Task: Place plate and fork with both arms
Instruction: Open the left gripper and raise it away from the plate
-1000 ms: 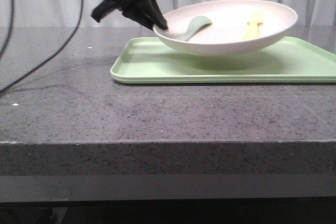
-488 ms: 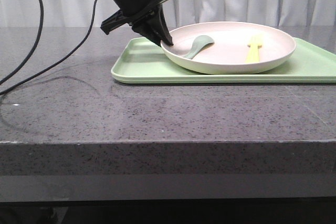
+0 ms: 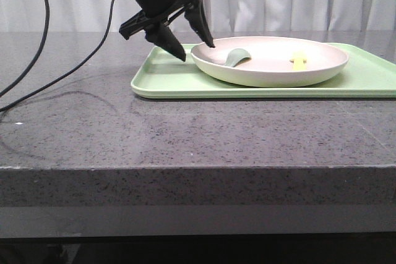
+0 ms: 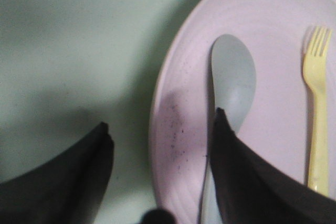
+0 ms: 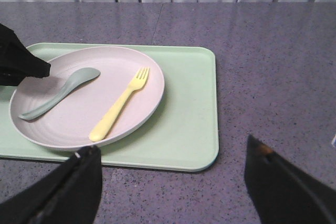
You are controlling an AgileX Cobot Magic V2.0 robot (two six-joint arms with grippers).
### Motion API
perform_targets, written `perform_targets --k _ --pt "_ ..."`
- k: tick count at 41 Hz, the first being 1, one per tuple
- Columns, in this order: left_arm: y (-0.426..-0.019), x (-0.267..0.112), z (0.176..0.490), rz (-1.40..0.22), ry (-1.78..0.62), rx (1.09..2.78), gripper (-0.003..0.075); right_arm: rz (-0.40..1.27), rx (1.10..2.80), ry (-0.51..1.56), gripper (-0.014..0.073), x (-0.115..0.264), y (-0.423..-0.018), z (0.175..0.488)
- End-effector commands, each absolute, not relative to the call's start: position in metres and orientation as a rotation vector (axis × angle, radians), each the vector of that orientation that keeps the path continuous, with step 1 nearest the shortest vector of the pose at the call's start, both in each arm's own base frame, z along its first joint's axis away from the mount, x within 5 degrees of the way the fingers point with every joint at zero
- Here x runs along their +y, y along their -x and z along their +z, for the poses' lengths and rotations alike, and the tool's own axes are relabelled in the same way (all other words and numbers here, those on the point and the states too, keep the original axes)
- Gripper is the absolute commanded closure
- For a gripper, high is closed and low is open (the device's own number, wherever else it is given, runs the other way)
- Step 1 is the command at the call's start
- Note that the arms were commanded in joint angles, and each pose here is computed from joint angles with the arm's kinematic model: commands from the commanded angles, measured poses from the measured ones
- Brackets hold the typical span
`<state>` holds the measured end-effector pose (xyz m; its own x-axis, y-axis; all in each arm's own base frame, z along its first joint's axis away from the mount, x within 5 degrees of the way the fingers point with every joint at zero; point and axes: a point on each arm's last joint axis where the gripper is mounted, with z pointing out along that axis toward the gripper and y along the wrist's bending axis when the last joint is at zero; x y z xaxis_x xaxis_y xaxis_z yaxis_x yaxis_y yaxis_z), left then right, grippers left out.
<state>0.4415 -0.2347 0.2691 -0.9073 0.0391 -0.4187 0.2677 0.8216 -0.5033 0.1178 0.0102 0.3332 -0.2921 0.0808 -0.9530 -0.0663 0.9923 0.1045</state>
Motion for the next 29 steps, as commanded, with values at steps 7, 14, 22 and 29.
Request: perform_targets --k 7,14,22,29 --pt "-0.425 -0.212 0.357 -0.852 -0.341 2.456 0.0277 0.14 1.763 -0.006 0.0012 0.01 -0.12 0.351" --pt "-0.416 -0.208 0.369 -0.789 -0.426 2.502 0.0531 0.14 1.763 -0.006 0.0012 0.01 -0.12 0.351" --pt "-0.41 -0.207 0.373 -0.746 -0.463 2.521 0.0738 0.14 1.763 -0.006 0.0012 0.01 -0.12 0.351" --pt "-0.399 -0.202 0.386 -0.578 -0.495 2.5 0.0738 0.14 1.763 -0.006 0.0012 0.01 -0.12 0.351"
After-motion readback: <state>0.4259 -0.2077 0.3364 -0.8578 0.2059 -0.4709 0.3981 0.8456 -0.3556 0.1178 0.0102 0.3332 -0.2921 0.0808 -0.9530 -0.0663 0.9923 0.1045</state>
